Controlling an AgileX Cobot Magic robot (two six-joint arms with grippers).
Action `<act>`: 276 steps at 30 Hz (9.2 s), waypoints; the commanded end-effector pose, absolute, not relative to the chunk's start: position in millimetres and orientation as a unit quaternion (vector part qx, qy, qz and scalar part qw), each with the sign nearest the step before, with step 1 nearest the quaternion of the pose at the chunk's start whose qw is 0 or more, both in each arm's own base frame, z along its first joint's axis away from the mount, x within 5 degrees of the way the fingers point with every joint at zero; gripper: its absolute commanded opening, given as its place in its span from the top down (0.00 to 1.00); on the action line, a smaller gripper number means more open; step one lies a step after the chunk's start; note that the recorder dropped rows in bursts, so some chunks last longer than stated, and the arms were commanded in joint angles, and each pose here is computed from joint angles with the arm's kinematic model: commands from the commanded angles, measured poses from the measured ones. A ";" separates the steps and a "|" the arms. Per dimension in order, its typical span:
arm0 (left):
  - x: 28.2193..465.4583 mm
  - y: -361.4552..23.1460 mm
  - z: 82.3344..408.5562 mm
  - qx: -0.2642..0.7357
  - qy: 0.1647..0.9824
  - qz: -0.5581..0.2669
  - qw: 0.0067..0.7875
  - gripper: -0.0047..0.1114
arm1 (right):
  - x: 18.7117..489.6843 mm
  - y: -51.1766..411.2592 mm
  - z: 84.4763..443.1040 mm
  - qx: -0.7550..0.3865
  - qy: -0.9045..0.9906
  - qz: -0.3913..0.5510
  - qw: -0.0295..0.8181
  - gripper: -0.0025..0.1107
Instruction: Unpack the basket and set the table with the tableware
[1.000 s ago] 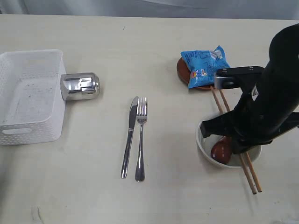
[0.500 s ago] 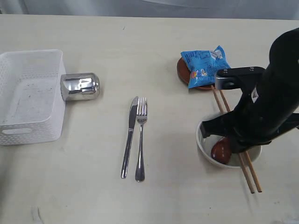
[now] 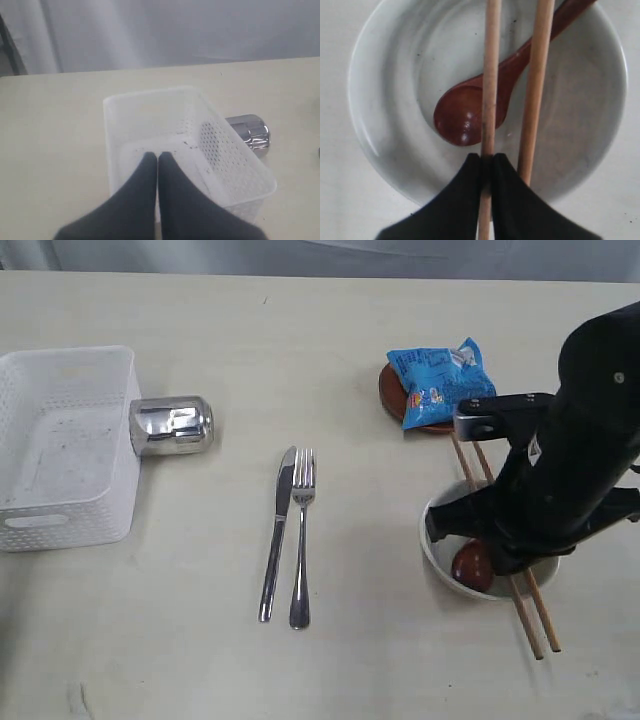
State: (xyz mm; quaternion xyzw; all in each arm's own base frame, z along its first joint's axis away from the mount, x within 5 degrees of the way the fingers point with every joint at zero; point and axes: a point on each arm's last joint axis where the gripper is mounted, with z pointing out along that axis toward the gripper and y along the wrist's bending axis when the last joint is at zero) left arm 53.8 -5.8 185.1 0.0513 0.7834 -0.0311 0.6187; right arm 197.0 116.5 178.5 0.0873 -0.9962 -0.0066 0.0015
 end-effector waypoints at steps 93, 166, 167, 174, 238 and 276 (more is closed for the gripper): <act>78.4 -29.1 234.6 -0.039 0.686 -0.279 0.670 0.96 | 24.7 14.1 373.9 0.122 -0.725 -0.238 -0.634 0.98; 395.7 61.1 212.6 -0.060 0.960 0.077 0.263 0.92 | 25.2 16.8 356.9 0.132 -0.768 -0.233 -0.582 0.98; 401.9 62.7 219.8 -0.050 0.957 0.085 0.272 0.90 | 25.1 16.7 356.6 0.132 -0.769 -0.232 -0.581 0.98; 436.5 50.2 248.8 0.009 0.940 0.078 0.333 0.89 | 24.9 16.6 355.4 0.133 -0.773 -0.230 -0.576 0.98; 281.2 -44.7 135.2 -0.036 0.918 -0.301 0.256 0.51 | 16.1 25.5 348.5 0.152 -0.794 -0.284 -0.516 0.98; 335.6 -125.4 198.7 0.181 0.889 -0.274 0.319 0.96 | 16.1 25.6 348.5 0.151 -0.794 -0.285 -0.516 0.98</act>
